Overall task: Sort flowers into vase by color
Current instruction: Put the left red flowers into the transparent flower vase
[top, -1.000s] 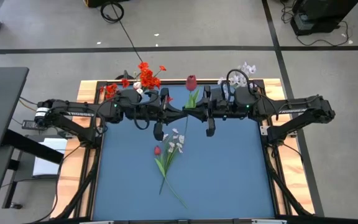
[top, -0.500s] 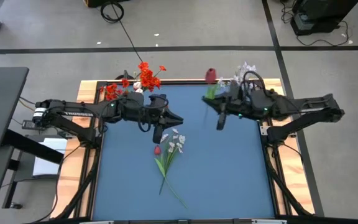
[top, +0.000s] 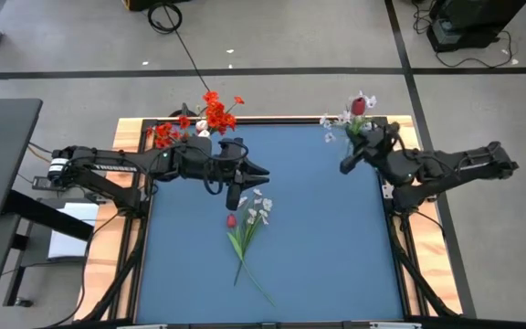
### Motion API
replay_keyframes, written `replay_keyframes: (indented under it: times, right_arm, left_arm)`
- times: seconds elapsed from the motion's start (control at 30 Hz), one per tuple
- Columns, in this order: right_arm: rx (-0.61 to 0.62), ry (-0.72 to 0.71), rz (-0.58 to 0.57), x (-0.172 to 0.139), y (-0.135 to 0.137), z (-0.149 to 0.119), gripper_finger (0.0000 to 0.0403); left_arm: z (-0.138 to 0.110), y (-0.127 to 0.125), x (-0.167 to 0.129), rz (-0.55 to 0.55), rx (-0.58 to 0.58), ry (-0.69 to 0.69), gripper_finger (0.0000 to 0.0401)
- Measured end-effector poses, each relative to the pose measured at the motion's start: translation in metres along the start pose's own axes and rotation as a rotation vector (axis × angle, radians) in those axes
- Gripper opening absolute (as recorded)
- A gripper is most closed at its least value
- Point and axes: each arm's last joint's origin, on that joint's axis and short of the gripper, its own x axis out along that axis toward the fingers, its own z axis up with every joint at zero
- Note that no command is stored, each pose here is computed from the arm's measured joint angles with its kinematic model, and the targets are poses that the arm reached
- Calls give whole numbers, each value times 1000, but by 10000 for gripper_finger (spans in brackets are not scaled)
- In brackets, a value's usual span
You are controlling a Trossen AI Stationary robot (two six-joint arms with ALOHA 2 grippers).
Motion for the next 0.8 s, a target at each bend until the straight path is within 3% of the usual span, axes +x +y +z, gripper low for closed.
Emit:
replay_keyframes:
  times: [0.17, 0.37, 0.53, 0.8]
  right_arm:
    - [-6, -42, -182, 2, -20, -23, 16]
    - [33, -98, -229, 11, -38, -49, 16]
    - [55, -195, -261, 18, -49, -50, 16]
    - [38, -213, -276, 26, -56, -50, 17]
  left_arm:
    - [0, 1, 0, 8, 14, -2, 105]
    - [1, 3, 0, 36, 43, -12, 105]
    - [3, 6, 0, 48, 32, -23, 105]
    - [3, 6, 0, 46, -5, -26, 105]
